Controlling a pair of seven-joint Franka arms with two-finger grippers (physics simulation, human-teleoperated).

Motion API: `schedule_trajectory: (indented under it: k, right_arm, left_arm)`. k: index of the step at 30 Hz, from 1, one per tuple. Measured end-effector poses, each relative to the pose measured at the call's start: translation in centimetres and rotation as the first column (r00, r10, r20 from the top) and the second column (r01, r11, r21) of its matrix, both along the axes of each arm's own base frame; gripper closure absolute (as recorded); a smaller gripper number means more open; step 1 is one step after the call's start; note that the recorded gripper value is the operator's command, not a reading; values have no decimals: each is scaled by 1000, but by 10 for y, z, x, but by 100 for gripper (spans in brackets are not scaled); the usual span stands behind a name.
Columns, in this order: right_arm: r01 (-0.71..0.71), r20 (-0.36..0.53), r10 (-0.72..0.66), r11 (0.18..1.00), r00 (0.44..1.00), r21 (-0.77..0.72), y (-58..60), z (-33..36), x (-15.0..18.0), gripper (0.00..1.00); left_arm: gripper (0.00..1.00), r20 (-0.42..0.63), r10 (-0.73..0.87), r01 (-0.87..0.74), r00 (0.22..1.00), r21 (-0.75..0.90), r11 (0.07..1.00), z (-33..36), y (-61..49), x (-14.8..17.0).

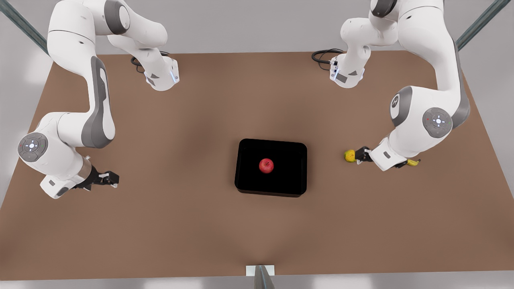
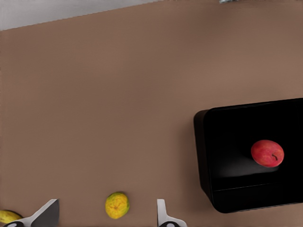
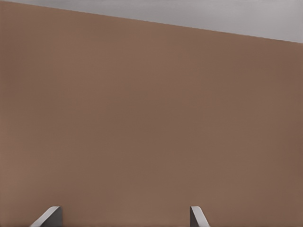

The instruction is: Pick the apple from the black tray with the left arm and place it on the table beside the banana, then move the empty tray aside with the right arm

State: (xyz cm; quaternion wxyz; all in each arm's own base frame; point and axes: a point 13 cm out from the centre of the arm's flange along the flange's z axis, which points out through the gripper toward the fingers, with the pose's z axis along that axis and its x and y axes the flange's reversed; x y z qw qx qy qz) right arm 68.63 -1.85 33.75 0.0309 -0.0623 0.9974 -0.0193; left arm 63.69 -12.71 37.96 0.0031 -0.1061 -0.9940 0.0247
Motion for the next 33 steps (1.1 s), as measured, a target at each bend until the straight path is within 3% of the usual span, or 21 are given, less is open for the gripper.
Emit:
schedule_trajectory:
  k: [3, 6, 8, 11, 13, 16, 20, 26, 33]
  right_arm:
    - [-5, -1, 5, 1000, 1000, -2, -2, -3, 1, 0]
    - [6, -49, -7, 1000, 999, -9, -16, -60, 24, 0]
    - [16, -72, -17, 1000, 997, -11, -27, -94, 32, 0]
    - [12, -16, -12, 1000, 1000, -10, -26, -42, 39, 0]
    - [10, 4, -10, 1000, 1000, -10, -25, 1, 39, 0]
    - [-5, -38, 5, 1000, 999, 0, -15, 10, 28, 0]
    - [-5, -86, 5, 1000, 996, 2, -16, 6, 17, 0]
    - [-9, -119, 9, 1000, 993, 4, -15, 3, 9, 0]
    - [-13, -131, 14, 1000, 991, 5, -14, 2, 7, 0]
  left_arm:
    - [0, 13, 10, -10, 1000, -1, 1000, 0, 0, 4]
    - [0, 19, -75, 76, 997, -24, 997, 3, -71, -11]
    - [0, 21, -197, 198, 980, -31, 980, 4, -165, -48]
    - [0, 2, -314, 314, 949, -6, 949, -15, -273, -110]
    - [0, -27, -334, 335, 942, 19, 942, -44, -314, -140]
    - [0, -58, -307, 309, 950, 48, 950, -94, -351, -165]
    - [0, -87, -215, 221, 973, 71, 973, -161, -368, -170]
    - [0, -63, -44, 48, 997, 72, 996, -229, -354, -127]
    - [0, -4, 31, -31, 999, 69, 997, -257, -356, -110]
